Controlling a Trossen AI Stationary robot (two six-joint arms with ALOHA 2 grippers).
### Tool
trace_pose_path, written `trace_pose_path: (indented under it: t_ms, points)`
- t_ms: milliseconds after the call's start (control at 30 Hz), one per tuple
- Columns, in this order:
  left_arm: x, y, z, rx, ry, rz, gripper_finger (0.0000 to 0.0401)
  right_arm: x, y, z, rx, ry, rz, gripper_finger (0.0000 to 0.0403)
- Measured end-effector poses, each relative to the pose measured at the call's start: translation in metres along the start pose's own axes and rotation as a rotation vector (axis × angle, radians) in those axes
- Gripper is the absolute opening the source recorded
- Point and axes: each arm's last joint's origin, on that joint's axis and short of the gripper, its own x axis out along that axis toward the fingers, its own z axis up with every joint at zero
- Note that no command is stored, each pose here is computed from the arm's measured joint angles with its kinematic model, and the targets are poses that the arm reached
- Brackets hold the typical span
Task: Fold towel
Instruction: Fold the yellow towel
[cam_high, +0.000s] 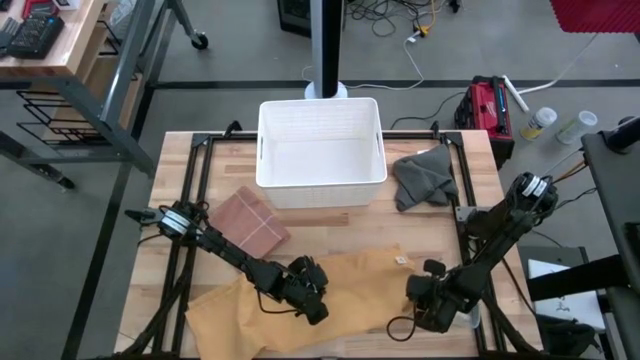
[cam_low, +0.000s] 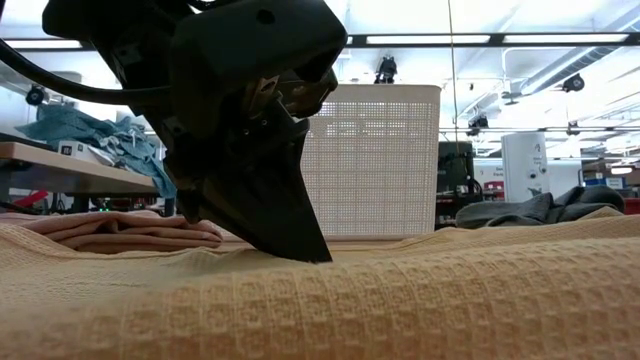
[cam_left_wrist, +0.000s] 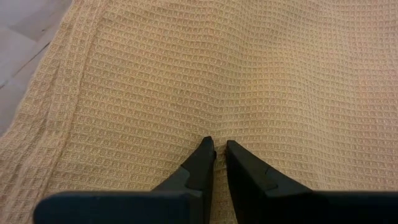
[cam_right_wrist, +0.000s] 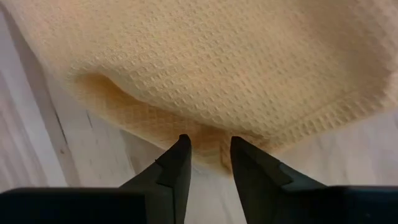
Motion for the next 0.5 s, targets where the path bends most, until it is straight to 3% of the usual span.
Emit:
trace_pose_path:
  t_ms: [200,367,500]
  points:
    - [0.000,0.000,0.000,0.000,-0.001,0.000,0.0036,0.008,0.001,0.000,0.005,0.002,0.003,0.0074]
    - [0.000,0.000,0.000,0.000,-0.001,0.000,0.0036,0.009,0.004,0.001,-0.018,0.035,0.037,0.0013]
    - [0.000,0.000,0.000,-0.001,0.000,0.002,0.0036,0.003,0.011,0.002,-0.039,0.022,0.082,0.0005]
